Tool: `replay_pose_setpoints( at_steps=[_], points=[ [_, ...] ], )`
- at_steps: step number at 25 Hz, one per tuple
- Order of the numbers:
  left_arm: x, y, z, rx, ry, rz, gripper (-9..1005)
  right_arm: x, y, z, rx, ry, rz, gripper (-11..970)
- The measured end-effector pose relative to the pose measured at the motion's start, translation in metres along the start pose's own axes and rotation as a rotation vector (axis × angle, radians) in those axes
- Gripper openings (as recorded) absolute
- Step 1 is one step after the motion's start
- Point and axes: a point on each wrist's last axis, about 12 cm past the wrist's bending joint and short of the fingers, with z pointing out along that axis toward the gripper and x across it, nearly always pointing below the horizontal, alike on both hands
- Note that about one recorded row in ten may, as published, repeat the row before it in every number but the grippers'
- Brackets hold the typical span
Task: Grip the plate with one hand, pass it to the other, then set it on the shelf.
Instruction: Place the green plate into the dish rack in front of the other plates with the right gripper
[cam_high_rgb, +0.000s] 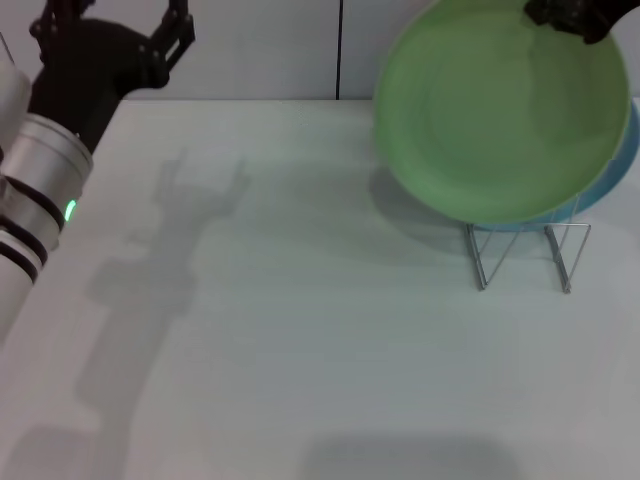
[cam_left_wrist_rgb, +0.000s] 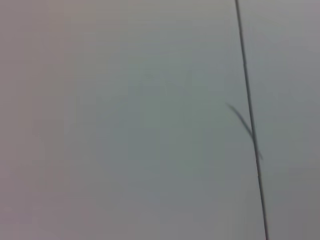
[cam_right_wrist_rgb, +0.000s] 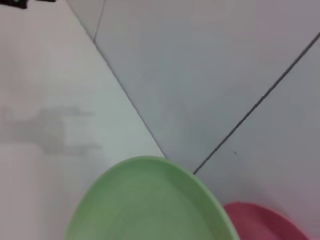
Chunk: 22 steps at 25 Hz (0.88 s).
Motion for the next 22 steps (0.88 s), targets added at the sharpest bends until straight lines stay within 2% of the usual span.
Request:
replay_pose_setpoints(
  at_steps=[2,12,22],
  points=[
    [0.009,-0.001,-0.001,-0.005,0.001,-0.037,829,0.0,0.001,-0.006,0.011,0.013,-0.049,77],
    [0.02,-0.008,-0.001,0.012,0.002,-0.058,829,-0.002,0.007,-0.015,0.013,0.022,-0.211,77],
    [0.022,-0.01,0.004,0.03,0.01,-0.068,829,0.002,0.009,-0.015,0.025,0.059,-0.256,113]
  ],
)
